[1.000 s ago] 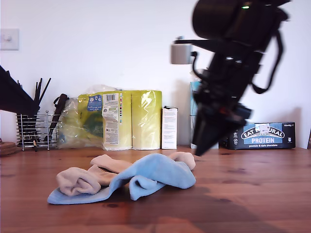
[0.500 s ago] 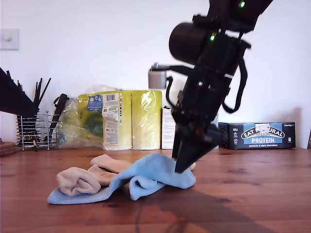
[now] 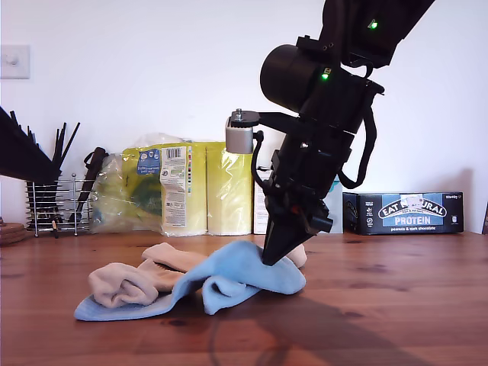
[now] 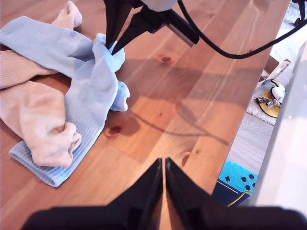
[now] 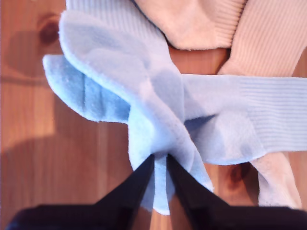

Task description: Pair up the socks based on colour and pattern, by placing each sock on top of its pair

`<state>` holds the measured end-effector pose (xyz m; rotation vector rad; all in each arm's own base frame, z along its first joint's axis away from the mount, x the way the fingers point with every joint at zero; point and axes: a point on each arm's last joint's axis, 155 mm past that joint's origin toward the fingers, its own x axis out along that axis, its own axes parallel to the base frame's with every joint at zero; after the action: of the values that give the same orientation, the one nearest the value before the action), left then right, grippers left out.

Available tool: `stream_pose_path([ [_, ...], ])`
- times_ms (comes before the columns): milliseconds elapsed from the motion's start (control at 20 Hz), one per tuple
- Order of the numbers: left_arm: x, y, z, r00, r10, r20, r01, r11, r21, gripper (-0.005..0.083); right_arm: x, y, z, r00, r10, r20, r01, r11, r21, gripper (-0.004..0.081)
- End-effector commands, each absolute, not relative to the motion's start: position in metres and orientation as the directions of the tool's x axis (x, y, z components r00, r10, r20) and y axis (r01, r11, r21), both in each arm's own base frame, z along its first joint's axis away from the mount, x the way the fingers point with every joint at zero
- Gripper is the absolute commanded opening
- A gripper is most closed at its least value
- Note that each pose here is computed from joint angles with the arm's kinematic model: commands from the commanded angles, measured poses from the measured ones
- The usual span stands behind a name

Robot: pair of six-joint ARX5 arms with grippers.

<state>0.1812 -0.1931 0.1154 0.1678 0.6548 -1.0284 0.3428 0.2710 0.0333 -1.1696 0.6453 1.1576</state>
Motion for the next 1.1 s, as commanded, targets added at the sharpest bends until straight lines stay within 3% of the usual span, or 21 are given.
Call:
stream_pose_path([
  [0, 0.181, -0.194, 0.115, 0.343, -0.740, -0.578, 0.840, 0.518, -0.164, -0.0019, 0.352, 0.272, 0.040, 0.363, 0.339, -0.868, -0.919, -0.025, -0.394, 0.0005],
  [50, 0.181, -0.194, 0.115, 0.343, -0.740, -0.578, 0.840, 0.518, -0.165, -0.0019, 0.356, 0.272, 0.043, 0.384, 0.329, -0.863, -0.910, -0.024, -0.414, 0.0100],
  [150, 0.181, -0.194, 0.115, 0.343, -0.740, -0.579, 0.839, 0.518, -0.165, -0.0019, 0.363, 0.276, 0.052, 0.410, 0.329, -0.851, -0.898, -0.021, -0.440, 0.0390],
  [300, 0.182, -0.193, 0.114, 0.351, -0.733, -0.582, 0.836, 0.526, -0.159, -0.0019, 0.352, 0.295, 0.059, 0.350, 0.416, -0.839, -0.915, -0.043, -0.402, 0.0330],
  [600, 0.184, -0.191, 0.113, 0.358, -0.727, -0.586, 0.832, 0.533, -0.152, -0.0019, 0.332, 0.280, 0.048, 0.278, 0.336, -0.900, -0.946, -0.068, -0.318, 0.0313],
  [900, 0.184, -0.191, 0.113, 0.361, -0.724, -0.587, 0.831, 0.536, -0.150, -0.0019, 0.335, 0.294, 0.072, 0.287, 0.349, -0.892, -0.946, -0.047, -0.322, 0.0317],
  [1050, 0.184, -0.191, 0.113, 0.361, -0.724, -0.587, 0.831, 0.536, -0.150, -0.0019, 0.327, 0.287, 0.074, 0.262, 0.307, -0.915, -0.953, -0.066, -0.296, 0.0317],
])
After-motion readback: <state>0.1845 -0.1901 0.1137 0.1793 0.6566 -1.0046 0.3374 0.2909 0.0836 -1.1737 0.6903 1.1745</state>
